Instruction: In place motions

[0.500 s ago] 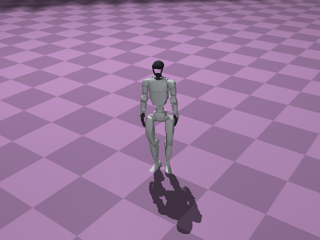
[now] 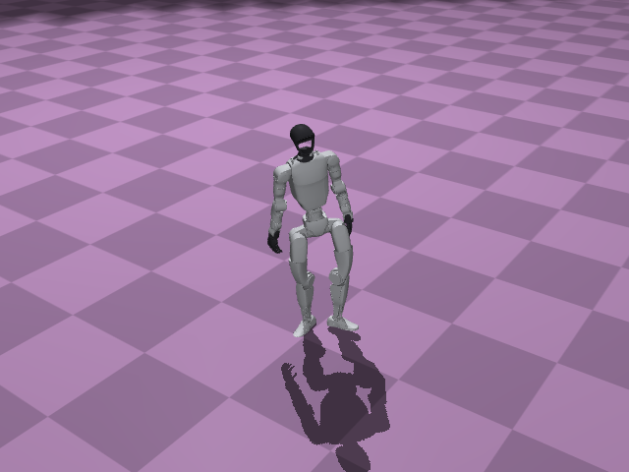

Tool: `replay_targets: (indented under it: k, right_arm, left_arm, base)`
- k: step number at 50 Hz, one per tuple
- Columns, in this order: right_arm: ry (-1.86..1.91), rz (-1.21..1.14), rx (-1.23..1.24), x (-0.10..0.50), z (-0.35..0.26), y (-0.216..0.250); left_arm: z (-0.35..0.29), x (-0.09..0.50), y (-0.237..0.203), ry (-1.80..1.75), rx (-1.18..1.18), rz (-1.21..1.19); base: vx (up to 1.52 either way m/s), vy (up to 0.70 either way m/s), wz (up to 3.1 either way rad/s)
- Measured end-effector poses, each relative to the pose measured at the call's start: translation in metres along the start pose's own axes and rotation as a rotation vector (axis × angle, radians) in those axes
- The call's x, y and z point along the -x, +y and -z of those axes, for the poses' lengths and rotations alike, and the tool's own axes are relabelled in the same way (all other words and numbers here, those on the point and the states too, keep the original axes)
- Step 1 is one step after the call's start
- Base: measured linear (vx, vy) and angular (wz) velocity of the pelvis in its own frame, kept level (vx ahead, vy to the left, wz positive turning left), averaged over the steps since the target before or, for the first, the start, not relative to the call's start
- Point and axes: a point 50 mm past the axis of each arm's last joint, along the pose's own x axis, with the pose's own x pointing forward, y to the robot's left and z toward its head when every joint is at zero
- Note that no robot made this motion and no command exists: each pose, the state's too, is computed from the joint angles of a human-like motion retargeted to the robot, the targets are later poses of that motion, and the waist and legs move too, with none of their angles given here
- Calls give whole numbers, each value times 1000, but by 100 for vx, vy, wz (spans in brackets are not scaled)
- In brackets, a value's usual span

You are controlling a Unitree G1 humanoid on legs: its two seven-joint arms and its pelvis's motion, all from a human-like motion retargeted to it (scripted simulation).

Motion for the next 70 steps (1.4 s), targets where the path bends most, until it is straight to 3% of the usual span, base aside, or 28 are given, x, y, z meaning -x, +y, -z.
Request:
replay_targets:
  k: [15, 22, 28, 32, 38, 48, 59, 70]
  right_arm:
    - [-30, 68, -91, -1, 2, -11]
    - [-178, 32, -139, 3, -36, 1]
    - [-313, 30, 71, 11, -72, 5]
    - [-328, 52, 207, 13, -77, 3]
    - [-322, 61, 166, 8, -59, 13]
    - [-353, 100, 171, 15, -81, 2]
    - [-342, 105, -10, 20, -91, -19]
    - [-188, 64, -8, 10, -54, -18]
  left_arm:
    - [106, 13, -47, 373, 466, 20]
    - [97, 12, -24, 314, 424, -24]
    - [72, 12, 12, 227, 361, -65]
    - [51, 15, 37, 199, 224, -66]
    - [26, 16, 51, 169, 8, -115]
    - [56, 17, 38, 260, 71, -61]
    - [80, 11, -9, 294, 218, 38]
    - [72, 13, 19, 215, 274, -70]
  base:
    - [22, 34, 155]
    - [19, 22, 219]
    - [10, 4, 174]
    - [8, -1, 127]
    - [6, -10, 60]
    - [-26, -19, -204]
    - [-14, -23, -304]
    - [5, -30, -191]
